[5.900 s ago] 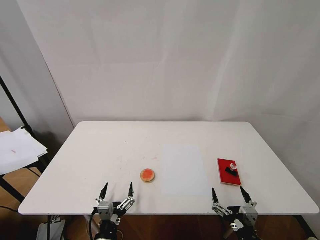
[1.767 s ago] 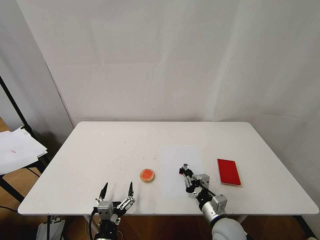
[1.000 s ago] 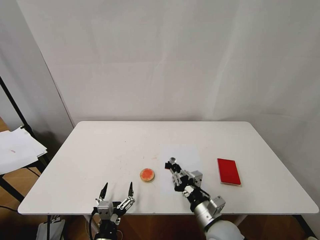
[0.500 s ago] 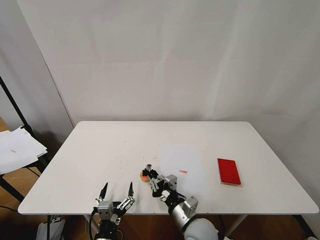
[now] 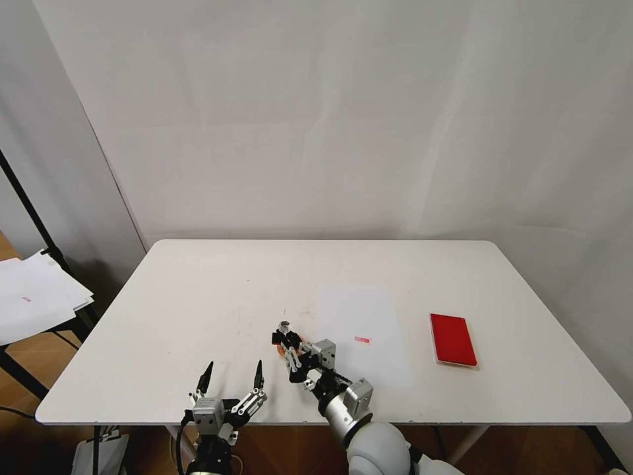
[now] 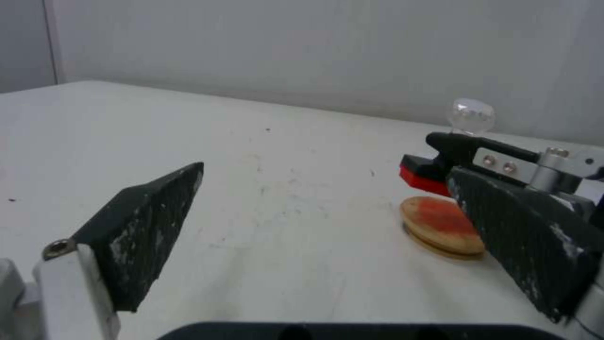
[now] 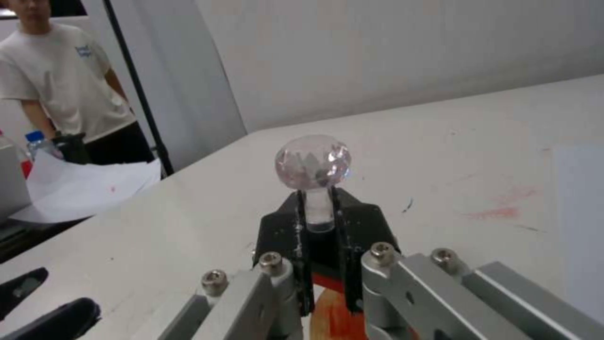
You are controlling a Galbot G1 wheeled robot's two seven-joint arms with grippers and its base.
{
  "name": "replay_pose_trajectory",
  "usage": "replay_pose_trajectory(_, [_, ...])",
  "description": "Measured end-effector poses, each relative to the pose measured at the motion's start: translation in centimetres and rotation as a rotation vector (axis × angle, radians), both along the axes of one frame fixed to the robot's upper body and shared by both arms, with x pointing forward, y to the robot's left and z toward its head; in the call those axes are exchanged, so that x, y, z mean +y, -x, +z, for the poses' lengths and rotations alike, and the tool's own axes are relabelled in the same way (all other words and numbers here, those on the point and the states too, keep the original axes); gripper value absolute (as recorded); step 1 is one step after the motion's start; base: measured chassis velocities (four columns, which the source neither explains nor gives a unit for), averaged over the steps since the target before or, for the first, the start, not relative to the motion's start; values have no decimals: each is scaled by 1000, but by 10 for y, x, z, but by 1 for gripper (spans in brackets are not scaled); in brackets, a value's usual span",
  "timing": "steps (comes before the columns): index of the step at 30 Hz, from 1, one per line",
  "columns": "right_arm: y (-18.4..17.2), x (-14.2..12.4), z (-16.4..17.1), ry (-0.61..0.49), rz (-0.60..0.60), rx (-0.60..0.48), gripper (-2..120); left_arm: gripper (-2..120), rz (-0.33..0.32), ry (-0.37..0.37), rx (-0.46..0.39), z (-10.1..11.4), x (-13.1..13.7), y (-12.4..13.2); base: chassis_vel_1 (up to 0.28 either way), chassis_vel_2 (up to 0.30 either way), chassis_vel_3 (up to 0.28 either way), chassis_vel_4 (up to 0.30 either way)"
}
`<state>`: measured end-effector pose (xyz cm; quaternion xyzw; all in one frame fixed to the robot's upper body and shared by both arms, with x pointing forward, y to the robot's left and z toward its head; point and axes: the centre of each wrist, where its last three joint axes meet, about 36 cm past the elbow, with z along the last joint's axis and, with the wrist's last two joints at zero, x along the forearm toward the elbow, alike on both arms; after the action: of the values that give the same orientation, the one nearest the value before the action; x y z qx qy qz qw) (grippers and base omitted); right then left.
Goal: Pick up the stamp from the ink pad and place it onto another ink pad.
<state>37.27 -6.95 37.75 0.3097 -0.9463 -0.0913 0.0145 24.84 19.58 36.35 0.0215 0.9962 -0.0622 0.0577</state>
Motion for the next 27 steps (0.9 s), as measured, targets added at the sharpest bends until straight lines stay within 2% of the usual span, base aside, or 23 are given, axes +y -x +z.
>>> replay_pose_trajectory(27, [0, -6, -12, 23, -29, 16, 7, 102, 0, 0, 0, 0, 0, 0, 0, 0, 0, 0])
